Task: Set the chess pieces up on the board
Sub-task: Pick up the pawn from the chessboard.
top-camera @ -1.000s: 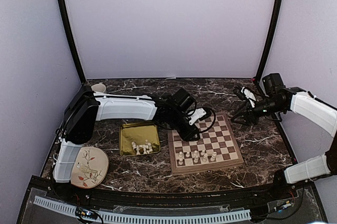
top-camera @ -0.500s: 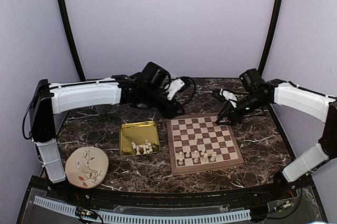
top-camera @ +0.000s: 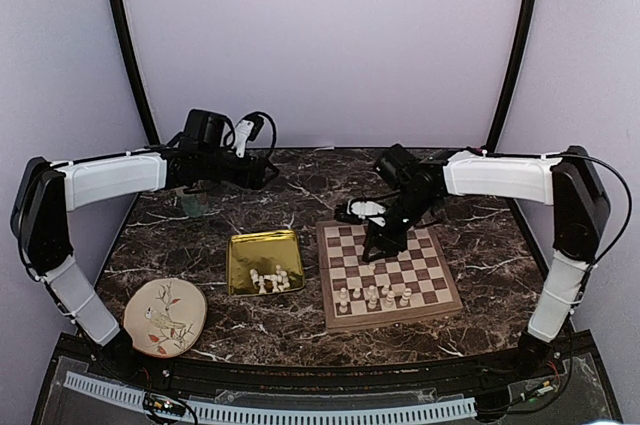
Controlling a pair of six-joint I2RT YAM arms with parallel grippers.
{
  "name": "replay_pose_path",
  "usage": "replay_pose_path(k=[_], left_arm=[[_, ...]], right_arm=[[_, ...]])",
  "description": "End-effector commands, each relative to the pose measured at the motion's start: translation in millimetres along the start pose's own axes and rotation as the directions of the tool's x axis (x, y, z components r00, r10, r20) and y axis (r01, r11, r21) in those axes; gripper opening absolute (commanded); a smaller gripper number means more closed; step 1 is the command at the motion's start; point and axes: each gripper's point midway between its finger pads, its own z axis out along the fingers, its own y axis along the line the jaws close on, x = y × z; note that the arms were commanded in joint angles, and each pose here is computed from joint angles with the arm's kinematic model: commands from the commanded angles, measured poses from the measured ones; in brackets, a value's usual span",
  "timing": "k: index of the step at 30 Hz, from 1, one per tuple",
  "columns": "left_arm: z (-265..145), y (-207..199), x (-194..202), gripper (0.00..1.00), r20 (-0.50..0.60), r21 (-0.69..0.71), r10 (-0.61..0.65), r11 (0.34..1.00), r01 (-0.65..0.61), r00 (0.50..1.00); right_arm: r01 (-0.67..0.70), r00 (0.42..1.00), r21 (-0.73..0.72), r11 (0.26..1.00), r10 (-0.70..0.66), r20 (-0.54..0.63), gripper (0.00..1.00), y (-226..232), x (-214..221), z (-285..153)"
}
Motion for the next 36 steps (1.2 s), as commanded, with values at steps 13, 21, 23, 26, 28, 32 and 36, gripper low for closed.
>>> replay_pose_path(k=[13,21,23,26,28,32,36], left_arm=[[-30,-23,-25,0.69,0.122,0.094,0.007,0.995,-0.019,0.993],[-28,-24,-23,0.67,0.114,0.107,0.002,0.994,-0.014,0.993],[-28,-25,-23,0.67,0.112,0.112,0.000,0.994,-0.013,0.994],[-27,-26,-22,0.67,0.109,0.118,-0.001,0.993,-0.012,0.994],[-26,-27,-21,0.67,0.103,0.123,-0.002,0.992,-0.011,0.995],[-26,-27,-21,0.66,0.104,0.126,-0.002,0.992,-0.011,0.995],[-26,-28,-20,0.65,0.101,0.130,-0.005,0.991,-0.008,0.995]], right_arm=[[0.013,0.981,0.105,0.994,0.008,-0.192,0.36,-14,22,24],[-0.004,0.979,0.078,0.997,0.019,-0.201,0.18,-9,25,27],[-0.005,0.980,0.068,0.998,0.018,-0.200,0.16,-7,25,27],[-0.012,0.979,0.047,0.999,0.022,-0.203,0.15,-3,26,29],[-0.020,0.978,0.038,0.999,0.027,-0.207,0.16,-2,28,31],[-0.029,0.975,0.041,0.999,0.037,-0.218,0.18,-3,31,33],[-0.033,0.974,0.055,0.998,0.045,-0.221,0.15,-7,31,31]])
